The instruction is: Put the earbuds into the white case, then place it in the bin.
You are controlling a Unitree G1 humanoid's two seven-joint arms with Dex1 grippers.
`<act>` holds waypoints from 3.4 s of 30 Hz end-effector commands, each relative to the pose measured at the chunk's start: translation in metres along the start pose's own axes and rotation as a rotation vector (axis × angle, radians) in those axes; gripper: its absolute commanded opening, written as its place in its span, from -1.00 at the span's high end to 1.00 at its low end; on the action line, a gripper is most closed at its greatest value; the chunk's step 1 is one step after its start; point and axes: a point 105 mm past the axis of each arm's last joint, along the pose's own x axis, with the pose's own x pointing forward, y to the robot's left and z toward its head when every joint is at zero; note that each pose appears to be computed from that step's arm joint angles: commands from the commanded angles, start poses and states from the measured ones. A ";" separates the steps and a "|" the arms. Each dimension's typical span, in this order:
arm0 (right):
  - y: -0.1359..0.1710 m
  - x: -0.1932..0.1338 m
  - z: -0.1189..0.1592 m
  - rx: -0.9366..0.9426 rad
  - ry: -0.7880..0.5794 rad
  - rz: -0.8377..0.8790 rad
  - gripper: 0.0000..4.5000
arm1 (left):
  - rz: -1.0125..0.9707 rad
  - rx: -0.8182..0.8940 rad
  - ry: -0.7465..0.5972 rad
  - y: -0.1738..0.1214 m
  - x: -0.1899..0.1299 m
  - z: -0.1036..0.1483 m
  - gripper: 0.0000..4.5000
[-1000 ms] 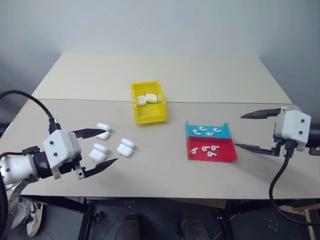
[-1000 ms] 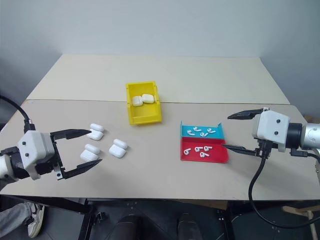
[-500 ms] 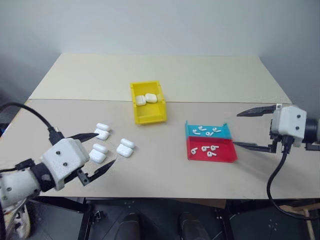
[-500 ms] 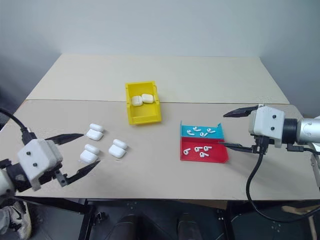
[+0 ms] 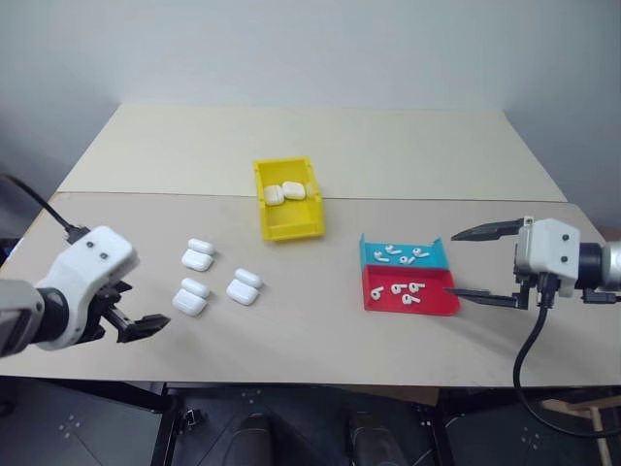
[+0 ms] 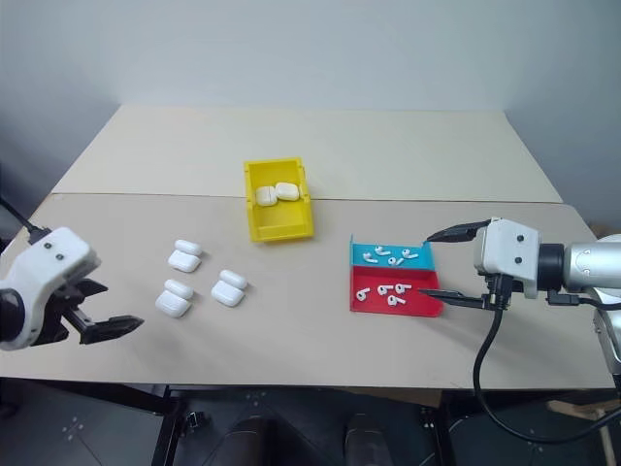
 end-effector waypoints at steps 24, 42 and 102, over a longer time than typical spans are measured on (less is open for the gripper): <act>0.005 -0.001 -0.007 0.029 0.009 -0.064 -0.99 | -0.111 -0.163 0.167 0.004 0.072 0.027 -1.00; 0.013 -0.003 -0.007 0.049 0.018 -0.090 -0.99 | -0.116 -0.128 0.247 -0.004 0.097 0.034 -1.00; 0.013 0.005 -0.014 0.044 0.047 -0.103 -1.00 | -0.057 -0.038 0.226 -0.009 0.098 0.037 -0.23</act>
